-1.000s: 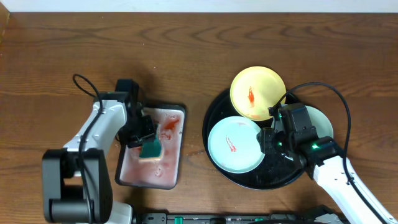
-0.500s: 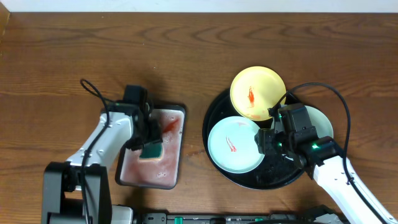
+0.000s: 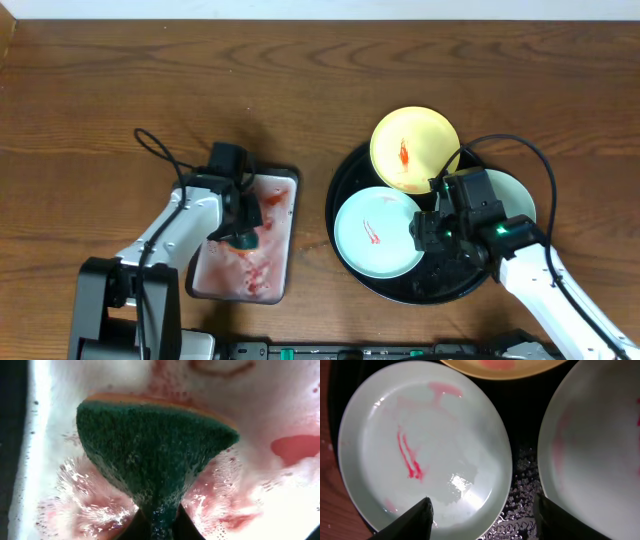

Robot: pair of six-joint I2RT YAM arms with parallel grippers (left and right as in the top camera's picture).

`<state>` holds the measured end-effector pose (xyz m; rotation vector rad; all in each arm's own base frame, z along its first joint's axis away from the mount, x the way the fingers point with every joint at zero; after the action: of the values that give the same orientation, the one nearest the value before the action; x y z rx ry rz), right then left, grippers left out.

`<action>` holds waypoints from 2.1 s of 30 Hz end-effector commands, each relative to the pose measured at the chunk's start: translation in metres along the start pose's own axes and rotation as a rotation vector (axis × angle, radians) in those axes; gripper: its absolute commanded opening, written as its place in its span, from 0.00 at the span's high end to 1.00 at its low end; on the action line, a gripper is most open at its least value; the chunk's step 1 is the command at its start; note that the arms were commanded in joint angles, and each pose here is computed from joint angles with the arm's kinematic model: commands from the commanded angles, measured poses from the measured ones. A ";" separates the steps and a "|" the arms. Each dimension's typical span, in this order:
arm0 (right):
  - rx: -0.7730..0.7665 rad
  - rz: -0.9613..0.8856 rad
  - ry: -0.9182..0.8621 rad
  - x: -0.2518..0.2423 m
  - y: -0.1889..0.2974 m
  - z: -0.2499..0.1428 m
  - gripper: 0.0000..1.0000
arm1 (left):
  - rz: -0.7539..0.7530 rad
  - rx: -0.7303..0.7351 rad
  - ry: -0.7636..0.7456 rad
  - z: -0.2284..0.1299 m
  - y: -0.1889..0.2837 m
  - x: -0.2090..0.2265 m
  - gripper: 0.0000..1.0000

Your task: Clean dirty plates on tray and stack at the side

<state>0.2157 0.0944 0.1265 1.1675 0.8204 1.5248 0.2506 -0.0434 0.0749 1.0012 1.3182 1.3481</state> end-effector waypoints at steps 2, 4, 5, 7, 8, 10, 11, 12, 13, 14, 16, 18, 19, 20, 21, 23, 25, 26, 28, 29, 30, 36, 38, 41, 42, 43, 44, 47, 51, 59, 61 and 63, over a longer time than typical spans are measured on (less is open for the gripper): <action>0.014 -0.003 0.002 0.001 -0.003 0.002 0.39 | -0.009 0.052 -0.037 -0.005 0.004 -0.007 0.93; 0.016 -0.022 -0.024 -0.002 -0.005 0.003 0.40 | -0.007 0.060 -0.049 -0.001 0.017 -0.009 0.93; 0.024 -0.040 -0.054 -0.005 -0.008 0.003 0.43 | -0.008 0.057 -0.068 0.003 0.031 -0.012 0.93; 0.039 -0.047 -0.066 -0.008 -0.013 0.003 0.47 | -0.013 0.047 -0.078 0.008 0.049 -0.014 0.93; 0.053 -0.052 -0.073 -0.009 -0.017 0.003 0.50 | -0.018 0.037 -0.079 0.010 0.061 -0.016 0.93; 0.083 -0.038 -0.056 -0.009 -0.025 0.002 0.57 | -0.051 0.010 -0.109 0.013 0.082 -0.022 0.93; 0.102 -0.018 -0.041 -0.007 -0.030 0.002 0.60 | -0.076 -0.008 -0.126 0.013 0.093 -0.026 0.93; 0.127 0.006 -0.034 -0.005 -0.035 0.000 0.64 | -0.100 -0.026 -0.133 0.013 0.101 -0.029 0.93; 0.145 0.015 -0.039 -0.005 -0.040 -0.001 0.69 | -0.134 -0.049 -0.144 0.013 0.110 -0.034 0.93; 0.160 0.010 -0.042 -0.006 -0.045 -0.002 0.73 | -0.162 -0.066 -0.154 0.011 0.116 -0.038 0.93; 0.189 -0.016 -0.064 -0.010 -0.057 -0.004 0.83 | -0.210 -0.098 -0.179 0.006 0.128 -0.045 0.93; 0.207 -0.031 -0.100 -0.013 -0.067 -0.005 0.90 | -0.242 -0.117 -0.199 0.000 0.136 -0.051 0.92; 0.211 -0.033 -0.104 -0.014 -0.070 -0.005 0.95 | -0.253 -0.121 -0.208 -0.003 0.139 -0.055 0.93; 0.215 -0.036 -0.108 -0.016 -0.074 -0.004 0.99 | -0.267 -0.120 -0.226 -0.006 0.140 -0.060 0.93; 0.216 -0.038 -0.114 -0.017 -0.075 -0.004 0.99 | -0.274 -0.120 -0.235 -0.008 0.140 -0.065 0.93; 0.207 -0.055 -0.120 -0.019 -0.075 -0.003 0.99 | -0.284 -0.118 -0.245 -0.010 0.137 -0.074 0.93; 0.186 -0.104 -0.116 -0.024 -0.075 -0.001 0.99 | -0.299 -0.120 -0.262 -0.012 0.133 -0.087 0.93; 0.165 -0.153 -0.110 -0.029 -0.075 0.001 0.99 | -0.320 -0.122 -0.283 -0.015 0.127 -0.103 0.93; 0.155 -0.167 -0.104 -0.031 -0.074 0.002 0.99 | -0.338 -0.118 -0.308 -0.018 0.120 -0.122 0.92; 0.156 -0.167 -0.102 -0.031 -0.074 0.002 0.99 | -0.345 -0.114 -0.317 -0.020 0.116 -0.130 0.93; 0.160 -0.168 -0.099 -0.031 -0.074 0.001 0.99 | -0.352 -0.107 -0.322 -0.022 0.111 -0.139 0.93; 0.173 -0.174 -0.101 -0.031 -0.074 -0.001 0.99 | -0.357 -0.030 -0.302 -0.034 0.065 -0.188 0.93; 0.173 -0.174 -0.101 -0.031 -0.074 -0.001 0.99 | -0.344 -0.001 -0.283 -0.037 0.045 -0.198 0.93; 0.172 -0.173 -0.102 -0.031 -0.074 -0.001 0.99 | -0.350 0.054 -0.256 -0.041 0.019 -0.211 0.93; 0.172 -0.173 -0.102 -0.031 -0.074 -0.001 0.99 | -0.370 0.082 -0.251 -0.043 0.011 -0.216 0.92; 0.172 -0.173 -0.102 -0.031 -0.074 -0.001 0.99 | -0.391 0.104 -0.253 -0.045 0.003 -0.222 0.93; 0.172 -0.173 -0.102 -0.031 -0.074 -0.001 0.99 | -0.415 0.129 -0.266 -0.048 -0.005 -0.228 0.93; 0.174 -0.172 -0.102 -0.031 -0.074 -0.001 0.99 | -0.391 0.176 -0.283 -0.058 -0.031 -0.233 0.93; 0.179 -0.160 -0.103 -0.030 -0.074 -0.002 0.99 | -0.287 0.184 -0.280 -0.058 -0.053 -0.220 0.93; 0.179 -0.160 -0.104 -0.030 -0.074 -0.002 0.99 | 0.246 -0.075 -0.245 -0.019 -0.018 -0.152 0.93; 0.179 -0.160 -0.103 -0.030 -0.074 -0.002 0.99 | 0.302 -0.098 -0.254 -0.018 -0.016 -0.146 0.92; 0.179 -0.160 -0.103 -0.030 -0.074 -0.002 0.99 | 0.297 -0.098 -0.254 -0.018 -0.017 -0.147 0.93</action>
<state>0.2436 0.0982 0.0670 1.3275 0.8945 1.3783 0.2541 -0.2324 0.0827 1.1664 1.1296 1.1680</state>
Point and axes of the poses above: each gripper's point midway between its finger pads, its own y axis back along the fingers, its own x axis along the line the jaws close on, z = x × y, the point moved 7 cm from there along y, back along the fingers, and after that the axes turned 4 degrees about -y, right-handed, at the moved point
